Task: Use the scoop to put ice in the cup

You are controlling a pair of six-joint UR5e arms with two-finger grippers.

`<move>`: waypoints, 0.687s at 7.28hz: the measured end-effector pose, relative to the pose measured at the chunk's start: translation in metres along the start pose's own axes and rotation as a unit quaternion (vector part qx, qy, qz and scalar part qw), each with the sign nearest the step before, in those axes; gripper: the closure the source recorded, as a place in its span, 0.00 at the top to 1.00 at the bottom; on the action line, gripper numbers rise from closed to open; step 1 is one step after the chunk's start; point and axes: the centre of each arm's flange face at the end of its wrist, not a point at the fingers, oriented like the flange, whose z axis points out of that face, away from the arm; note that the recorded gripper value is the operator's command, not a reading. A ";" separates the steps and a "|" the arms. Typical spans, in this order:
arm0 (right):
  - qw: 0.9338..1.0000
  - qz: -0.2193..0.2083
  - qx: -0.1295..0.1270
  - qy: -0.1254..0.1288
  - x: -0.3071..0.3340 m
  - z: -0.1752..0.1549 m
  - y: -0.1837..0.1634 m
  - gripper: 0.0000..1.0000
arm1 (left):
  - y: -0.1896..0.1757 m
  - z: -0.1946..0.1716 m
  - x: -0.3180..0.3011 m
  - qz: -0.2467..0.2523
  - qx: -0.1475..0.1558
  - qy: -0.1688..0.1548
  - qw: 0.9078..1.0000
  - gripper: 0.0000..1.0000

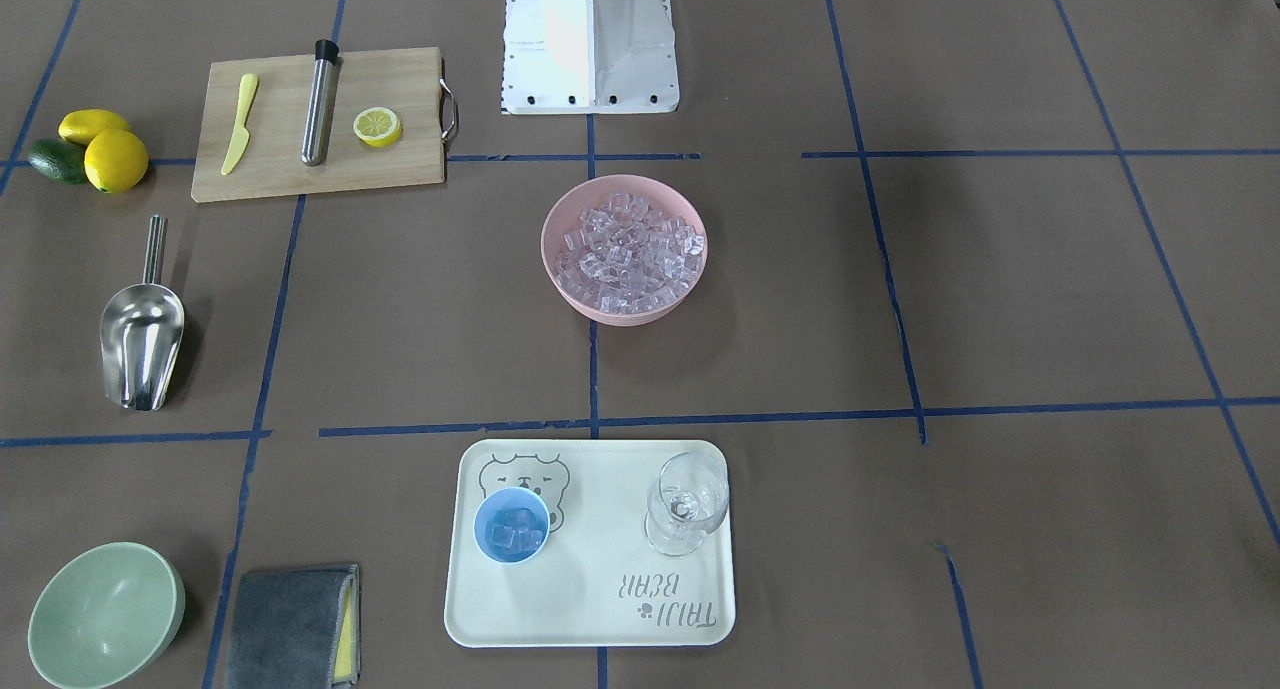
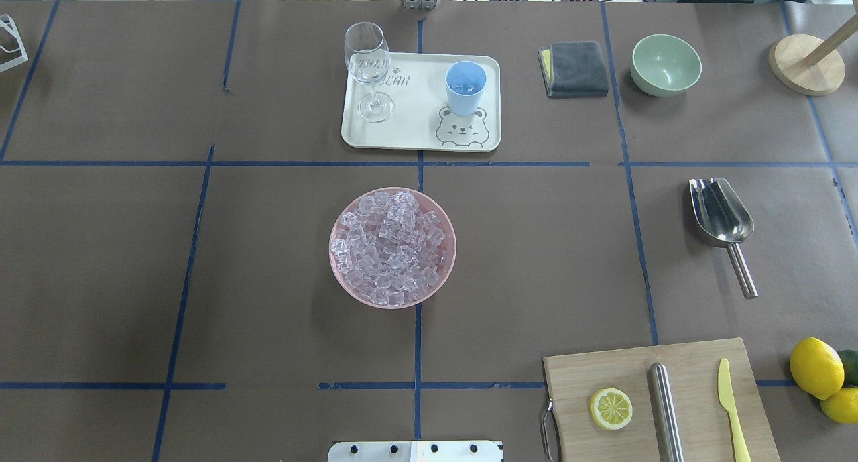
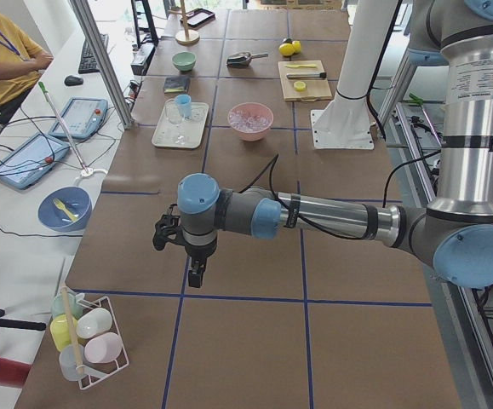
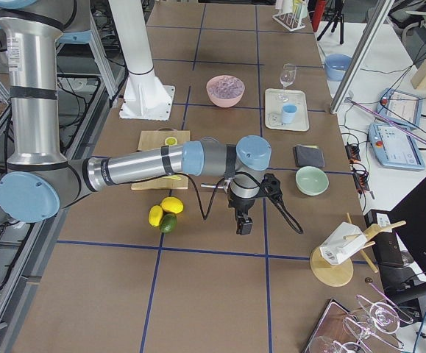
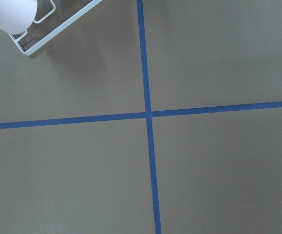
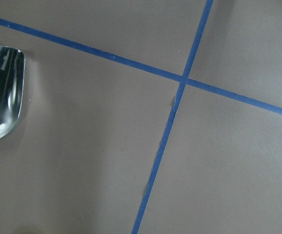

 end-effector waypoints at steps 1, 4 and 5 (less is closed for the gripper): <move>1.000 -0.003 -0.002 -0.001 -0.003 0.002 -0.001 1.00 | 0.001 0.001 -0.002 0.004 0.004 -0.007 1.000 1.00; 1.000 -0.001 -0.004 -0.006 -0.007 0.006 -0.003 1.00 | 0.004 0.003 -0.004 -0.005 -0.008 -0.013 1.000 1.00; 1.000 -0.001 -0.004 -0.007 -0.007 0.006 -0.003 1.00 | 0.005 0.004 -0.004 -0.013 -0.016 -0.014 1.000 1.00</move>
